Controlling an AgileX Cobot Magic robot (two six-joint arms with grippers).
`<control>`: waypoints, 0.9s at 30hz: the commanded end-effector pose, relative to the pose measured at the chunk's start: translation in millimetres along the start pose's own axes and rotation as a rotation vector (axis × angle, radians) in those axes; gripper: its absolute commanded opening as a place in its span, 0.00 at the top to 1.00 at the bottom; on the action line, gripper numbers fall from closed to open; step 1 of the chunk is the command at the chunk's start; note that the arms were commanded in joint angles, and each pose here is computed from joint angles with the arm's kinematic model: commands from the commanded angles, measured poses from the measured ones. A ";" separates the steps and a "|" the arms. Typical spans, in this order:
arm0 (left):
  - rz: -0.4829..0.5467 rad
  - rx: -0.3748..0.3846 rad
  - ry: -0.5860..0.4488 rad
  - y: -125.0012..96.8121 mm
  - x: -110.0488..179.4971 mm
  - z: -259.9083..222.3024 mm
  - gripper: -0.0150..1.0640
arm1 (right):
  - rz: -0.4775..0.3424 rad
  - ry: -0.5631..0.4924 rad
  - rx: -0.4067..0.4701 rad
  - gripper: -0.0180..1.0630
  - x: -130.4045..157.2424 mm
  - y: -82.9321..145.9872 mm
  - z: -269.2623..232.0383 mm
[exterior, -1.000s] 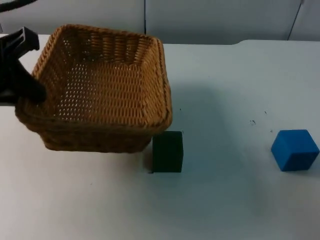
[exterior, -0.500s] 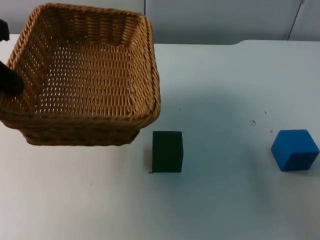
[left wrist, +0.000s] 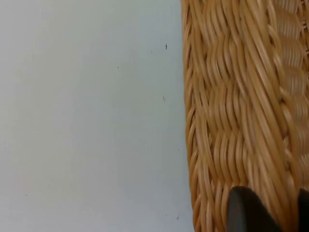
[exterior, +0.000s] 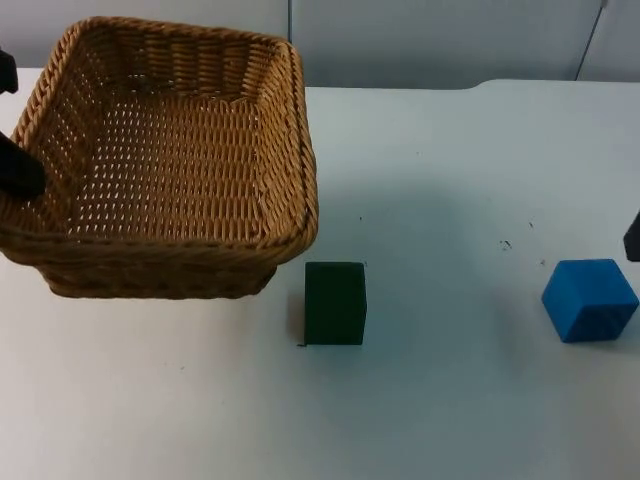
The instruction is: Pick up the basket with the left hand and place the blue cube into the basket with the right hand.
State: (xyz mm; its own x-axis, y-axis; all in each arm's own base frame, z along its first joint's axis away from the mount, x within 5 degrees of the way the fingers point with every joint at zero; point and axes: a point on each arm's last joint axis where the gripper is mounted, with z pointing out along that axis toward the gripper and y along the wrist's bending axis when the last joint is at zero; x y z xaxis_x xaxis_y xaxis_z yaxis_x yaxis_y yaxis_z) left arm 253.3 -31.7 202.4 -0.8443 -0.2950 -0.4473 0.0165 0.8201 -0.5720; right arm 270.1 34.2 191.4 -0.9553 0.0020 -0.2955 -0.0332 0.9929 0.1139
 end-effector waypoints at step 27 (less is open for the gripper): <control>0.006 0.010 -0.010 -2.5 -0.6 -3.3 0.99 | -0.010 0.035 0.058 0.18 -34.6 31.7 93.5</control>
State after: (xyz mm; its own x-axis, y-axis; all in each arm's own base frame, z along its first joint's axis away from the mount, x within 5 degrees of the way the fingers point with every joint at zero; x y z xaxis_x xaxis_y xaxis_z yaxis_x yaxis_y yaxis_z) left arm 252.8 -31.4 201.8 -0.8476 -0.2791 -0.4513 0.0262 0.8275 -0.5609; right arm 326.8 75.0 114.5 -0.9699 -0.0077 -0.2433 -0.0219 0.9982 0.0556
